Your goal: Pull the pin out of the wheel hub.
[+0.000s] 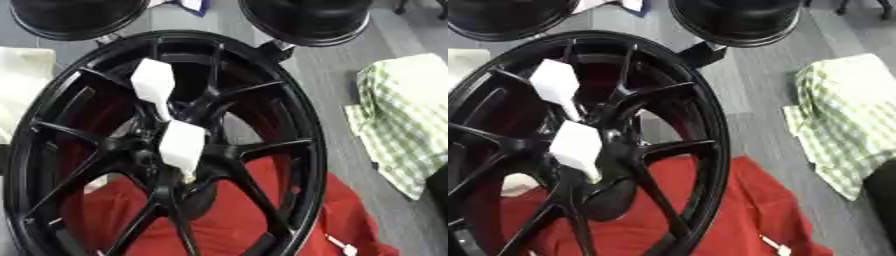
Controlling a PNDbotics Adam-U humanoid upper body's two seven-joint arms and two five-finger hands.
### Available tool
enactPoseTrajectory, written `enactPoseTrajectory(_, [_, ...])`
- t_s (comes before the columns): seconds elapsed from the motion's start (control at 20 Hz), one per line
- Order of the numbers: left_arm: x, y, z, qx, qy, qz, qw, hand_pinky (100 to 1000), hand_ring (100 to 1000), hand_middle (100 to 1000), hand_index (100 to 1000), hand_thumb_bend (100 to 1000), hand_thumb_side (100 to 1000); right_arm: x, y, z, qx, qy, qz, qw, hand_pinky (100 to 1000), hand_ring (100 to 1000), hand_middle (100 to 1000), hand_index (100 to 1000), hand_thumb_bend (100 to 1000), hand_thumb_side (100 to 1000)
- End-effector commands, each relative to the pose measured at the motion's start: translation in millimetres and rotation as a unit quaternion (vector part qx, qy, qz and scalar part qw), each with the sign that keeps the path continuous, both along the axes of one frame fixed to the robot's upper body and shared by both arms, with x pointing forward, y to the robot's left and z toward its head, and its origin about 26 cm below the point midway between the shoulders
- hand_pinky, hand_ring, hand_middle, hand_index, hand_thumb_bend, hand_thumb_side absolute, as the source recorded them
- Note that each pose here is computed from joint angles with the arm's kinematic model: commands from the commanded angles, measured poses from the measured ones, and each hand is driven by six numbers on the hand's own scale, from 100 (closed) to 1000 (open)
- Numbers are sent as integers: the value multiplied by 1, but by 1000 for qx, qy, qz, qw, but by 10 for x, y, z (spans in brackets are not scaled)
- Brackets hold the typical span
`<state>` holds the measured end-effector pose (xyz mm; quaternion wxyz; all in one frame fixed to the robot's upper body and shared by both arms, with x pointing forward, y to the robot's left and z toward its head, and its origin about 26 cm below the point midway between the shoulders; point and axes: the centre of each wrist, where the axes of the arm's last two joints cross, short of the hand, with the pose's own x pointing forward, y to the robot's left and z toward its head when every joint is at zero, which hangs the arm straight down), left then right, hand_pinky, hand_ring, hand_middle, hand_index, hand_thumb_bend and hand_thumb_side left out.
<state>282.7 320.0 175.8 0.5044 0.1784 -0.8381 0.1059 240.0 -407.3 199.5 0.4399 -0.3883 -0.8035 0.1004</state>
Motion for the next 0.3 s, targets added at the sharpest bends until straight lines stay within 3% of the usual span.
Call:
enactPoseTrajectory(0.05, [2, 7, 137, 20, -23, -7, 1000, 703, 575, 546, 668, 100, 835, 56, 78, 190, 8, -55, 75, 996, 887, 896, 696, 759, 100, 396])
enactPoseTrajectory(0.15, [18, -10, 171, 24, -30, -12, 999, 704, 575, 546, 669, 100, 832, 97, 126, 228, 25, -72, 112, 991, 886, 894, 690, 754, 100, 383])
enactPoseTrajectory(0.3, [33, -24, 212, 30, -40, -17, 999, 704, 575, 546, 668, 100, 829, 139, 168, 291, 52, -112, 138, 983, 876, 878, 668, 736, 100, 295])
